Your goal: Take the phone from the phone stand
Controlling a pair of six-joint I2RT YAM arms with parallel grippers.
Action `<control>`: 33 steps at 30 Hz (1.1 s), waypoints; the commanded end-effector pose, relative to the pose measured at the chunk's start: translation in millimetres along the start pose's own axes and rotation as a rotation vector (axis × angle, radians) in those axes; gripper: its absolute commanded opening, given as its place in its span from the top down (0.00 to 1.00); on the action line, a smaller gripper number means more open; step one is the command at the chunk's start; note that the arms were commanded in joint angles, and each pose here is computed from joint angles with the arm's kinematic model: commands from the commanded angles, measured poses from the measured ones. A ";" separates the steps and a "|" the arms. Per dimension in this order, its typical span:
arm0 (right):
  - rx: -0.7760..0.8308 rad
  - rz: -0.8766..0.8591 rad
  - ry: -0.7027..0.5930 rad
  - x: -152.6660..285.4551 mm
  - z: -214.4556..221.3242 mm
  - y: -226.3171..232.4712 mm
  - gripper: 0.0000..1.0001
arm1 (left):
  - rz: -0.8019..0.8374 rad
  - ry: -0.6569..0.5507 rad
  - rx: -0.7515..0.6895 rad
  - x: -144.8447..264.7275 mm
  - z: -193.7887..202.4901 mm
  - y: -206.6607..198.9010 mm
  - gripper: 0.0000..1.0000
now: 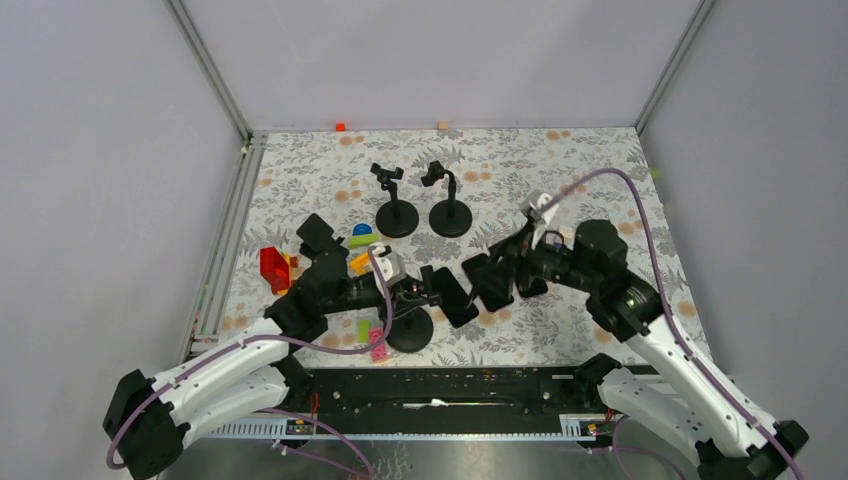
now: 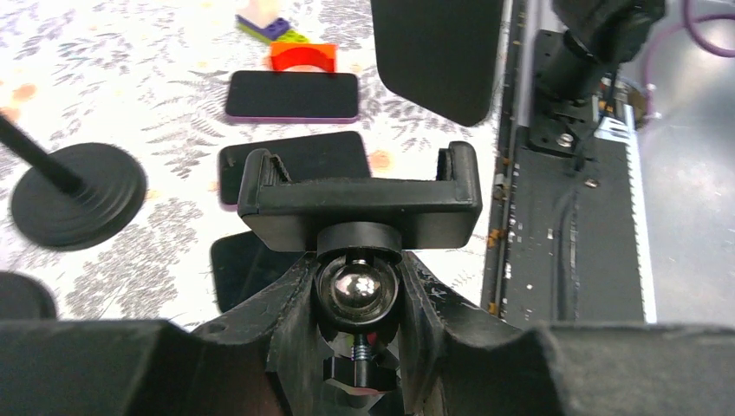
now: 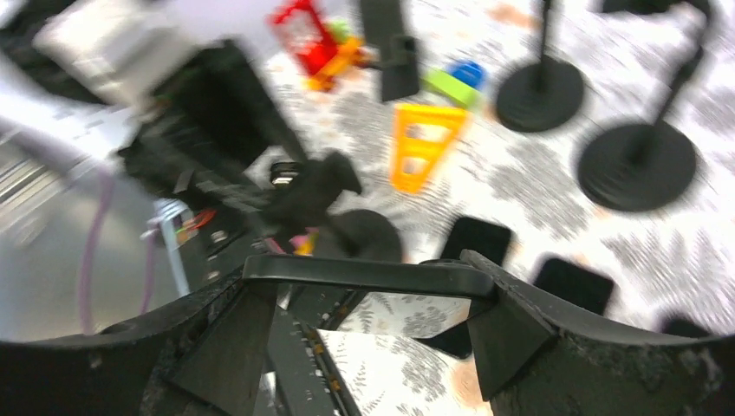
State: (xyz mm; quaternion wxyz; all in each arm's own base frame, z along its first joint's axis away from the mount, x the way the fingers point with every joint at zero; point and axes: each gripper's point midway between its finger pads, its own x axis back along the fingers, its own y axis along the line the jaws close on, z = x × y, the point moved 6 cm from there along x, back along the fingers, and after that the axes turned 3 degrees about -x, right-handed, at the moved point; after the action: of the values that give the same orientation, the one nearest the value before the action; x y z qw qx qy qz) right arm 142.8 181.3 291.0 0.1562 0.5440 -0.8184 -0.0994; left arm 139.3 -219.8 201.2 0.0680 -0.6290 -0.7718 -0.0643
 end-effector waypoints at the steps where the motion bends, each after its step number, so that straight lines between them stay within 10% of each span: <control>1: -0.150 0.540 0.029 10.7 -10.1 -53.8 1.00 | -0.158 -0.192 -0.059 7.1 -38.7 17.7 1.00; 10: -0.361 1.244 0.146 46.7 8.9 -125.2 1.00 | -0.183 -0.202 -0.038 9.0 -38.5 18.7 1.00; 33: -1.016 1.885 0.019 135.6 119.0 -245.5 0.95 | -0.292 -0.241 0.003 23.8 -38.9 21.2 1.00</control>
State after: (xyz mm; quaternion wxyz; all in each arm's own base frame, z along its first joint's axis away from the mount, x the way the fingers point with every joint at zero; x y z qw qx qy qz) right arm 255.2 -30.9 124.7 0.4086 -0.3953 -0.7828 -0.2531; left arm 150.5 -199.5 202.6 0.0592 -0.5280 -0.8468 -0.0238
